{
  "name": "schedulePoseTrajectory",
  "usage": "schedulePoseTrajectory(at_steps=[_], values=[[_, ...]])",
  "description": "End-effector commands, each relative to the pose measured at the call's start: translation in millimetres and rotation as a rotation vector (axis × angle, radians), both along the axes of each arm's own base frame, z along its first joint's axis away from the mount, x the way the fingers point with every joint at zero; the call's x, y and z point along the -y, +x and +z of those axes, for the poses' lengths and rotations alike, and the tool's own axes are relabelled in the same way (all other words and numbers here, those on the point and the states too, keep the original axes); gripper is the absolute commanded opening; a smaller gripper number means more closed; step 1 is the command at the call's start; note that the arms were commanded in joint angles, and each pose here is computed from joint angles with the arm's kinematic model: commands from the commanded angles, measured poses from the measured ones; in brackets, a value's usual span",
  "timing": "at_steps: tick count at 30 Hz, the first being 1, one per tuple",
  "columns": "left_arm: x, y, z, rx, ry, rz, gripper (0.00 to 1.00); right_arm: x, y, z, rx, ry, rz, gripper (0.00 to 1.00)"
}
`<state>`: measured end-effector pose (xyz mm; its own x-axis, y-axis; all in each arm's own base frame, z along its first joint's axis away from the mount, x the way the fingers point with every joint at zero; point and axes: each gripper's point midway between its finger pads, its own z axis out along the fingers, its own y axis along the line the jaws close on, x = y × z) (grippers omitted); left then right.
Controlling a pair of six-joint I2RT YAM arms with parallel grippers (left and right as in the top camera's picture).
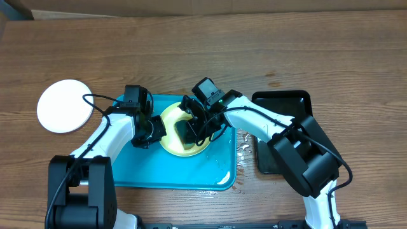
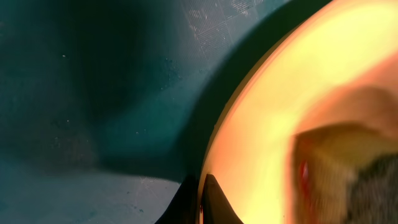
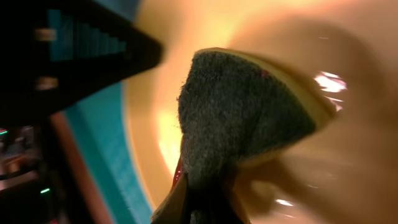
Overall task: Clean dirty plates on tray and stack at the side
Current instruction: 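Scrub the sauce on the yellow plate with the sponge, right gripper, then return the sponge to the black tray and rinse it in the water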
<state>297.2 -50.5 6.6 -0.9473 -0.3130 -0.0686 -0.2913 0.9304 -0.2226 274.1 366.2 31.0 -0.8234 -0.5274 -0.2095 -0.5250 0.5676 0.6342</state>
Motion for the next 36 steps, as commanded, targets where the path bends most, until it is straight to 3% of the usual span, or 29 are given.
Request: schedulePoseTrajectory(at_steps=[1, 4, 8, 11, 16, 19, 28, 34, 35, 36], values=[[-1, -6, -7, -0.023, 0.01, -0.017, 0.04, -15, 8, 49, -0.076, 0.233, 0.041, 0.04], [-1, -7, -7, -0.025, 0.01, -0.017, 0.04, 3, 38, 81, -0.052, 0.28, -0.018, 0.04], [-1, -7, -7, -0.025, 0.011, -0.021, 0.04, 36, 54, 110, -0.031, 0.274, -0.083, 0.04], [-1, -7, -7, -0.024, 0.011, -0.021, 0.04, 79, 64, 113, 0.004, 0.132, -0.188, 0.04], [-1, -7, -7, -0.024, 0.011, -0.021, 0.04, 190, 62, 87, 0.012, -0.343, -0.388, 0.04], [-1, -7, -7, -0.024, 0.01, -0.02, 0.04, 230, 50, 72, -0.035, -0.509, -0.433, 0.04], [-1, -6, -6, -0.021, 0.01, -0.021, 0.04, 288, 32, 10, -0.032, -0.799, -0.576, 0.04], [-1, -6, -6, -0.021, 0.01, -0.021, 0.04, 299, 31, -18, 0.022, -0.835, -0.61, 0.04], [-1, -6, -6, -0.021, 0.01, -0.021, 0.04, 299, 31, -21, 0.024, -0.835, -0.611, 0.08], [-1, -6, -6, -0.021, 0.01, -0.021, 0.04, 300, 30, -23, 0.026, -0.834, -0.612, 0.21]])
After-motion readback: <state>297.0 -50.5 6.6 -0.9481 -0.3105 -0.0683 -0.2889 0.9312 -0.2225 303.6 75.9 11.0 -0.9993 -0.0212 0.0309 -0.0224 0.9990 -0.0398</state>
